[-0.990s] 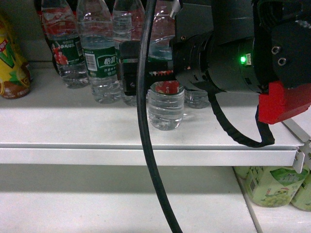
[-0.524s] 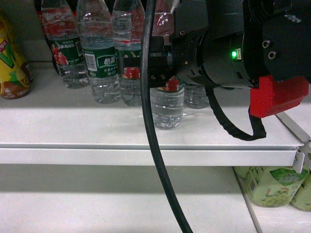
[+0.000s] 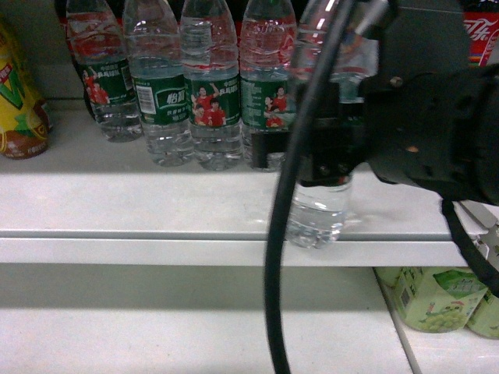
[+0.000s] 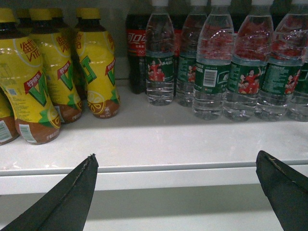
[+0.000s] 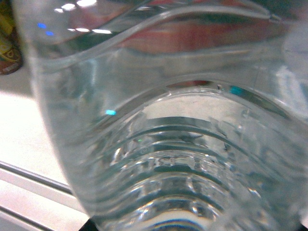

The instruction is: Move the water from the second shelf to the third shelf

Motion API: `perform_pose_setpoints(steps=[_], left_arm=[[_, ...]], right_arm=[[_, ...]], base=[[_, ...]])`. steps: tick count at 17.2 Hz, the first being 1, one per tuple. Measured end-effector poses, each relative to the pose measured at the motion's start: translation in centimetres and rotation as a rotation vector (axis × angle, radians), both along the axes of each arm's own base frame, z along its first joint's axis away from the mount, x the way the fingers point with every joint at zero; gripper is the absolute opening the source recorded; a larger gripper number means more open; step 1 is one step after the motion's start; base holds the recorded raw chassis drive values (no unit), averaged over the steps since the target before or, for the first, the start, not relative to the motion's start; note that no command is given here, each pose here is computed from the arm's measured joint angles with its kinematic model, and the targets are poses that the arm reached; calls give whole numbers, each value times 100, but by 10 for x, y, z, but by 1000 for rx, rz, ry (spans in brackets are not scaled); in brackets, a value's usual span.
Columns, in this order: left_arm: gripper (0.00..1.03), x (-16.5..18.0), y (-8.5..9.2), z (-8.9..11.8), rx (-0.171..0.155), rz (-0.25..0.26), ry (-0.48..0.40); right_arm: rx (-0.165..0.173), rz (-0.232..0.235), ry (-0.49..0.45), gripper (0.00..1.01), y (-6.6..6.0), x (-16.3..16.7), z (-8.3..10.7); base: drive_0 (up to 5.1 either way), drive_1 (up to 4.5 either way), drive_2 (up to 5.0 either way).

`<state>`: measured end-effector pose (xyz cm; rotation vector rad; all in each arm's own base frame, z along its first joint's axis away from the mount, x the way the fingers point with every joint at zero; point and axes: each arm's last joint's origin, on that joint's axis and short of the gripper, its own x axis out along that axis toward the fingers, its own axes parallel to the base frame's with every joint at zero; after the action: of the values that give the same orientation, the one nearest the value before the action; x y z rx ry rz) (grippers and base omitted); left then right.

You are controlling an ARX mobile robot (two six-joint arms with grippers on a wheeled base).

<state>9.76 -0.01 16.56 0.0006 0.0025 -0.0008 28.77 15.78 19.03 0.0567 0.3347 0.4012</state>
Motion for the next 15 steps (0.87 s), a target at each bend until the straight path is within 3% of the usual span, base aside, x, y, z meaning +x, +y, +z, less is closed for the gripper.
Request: perform_pose_setpoints(steps=[4,6,7,9,12,15], left_arm=[[98,0,0,0,0,0,0],[98,0,0,0,0,0,0],[98,0,0,0,0,0,0],[98,0,0,0,0,0,0],[98,0,0,0,0,0,0],[98,0,0,0,0,0,0]], right_arm=[[-14,-91,-62,40,-49,-34,3],[-3,-142,-86,40,-74,-51,5],[7,-177,-97,40,-95,-69,8],[10,-196,-127,40,-111,-85,14],[3,-265,-168,40,-131,-104,22],[-7,-290,-202,40,-137,-119,26]], base=[[0,0,0],[0,0,0],[0,0,0],[0,0,0],[0,0,0],[0,0,0]])
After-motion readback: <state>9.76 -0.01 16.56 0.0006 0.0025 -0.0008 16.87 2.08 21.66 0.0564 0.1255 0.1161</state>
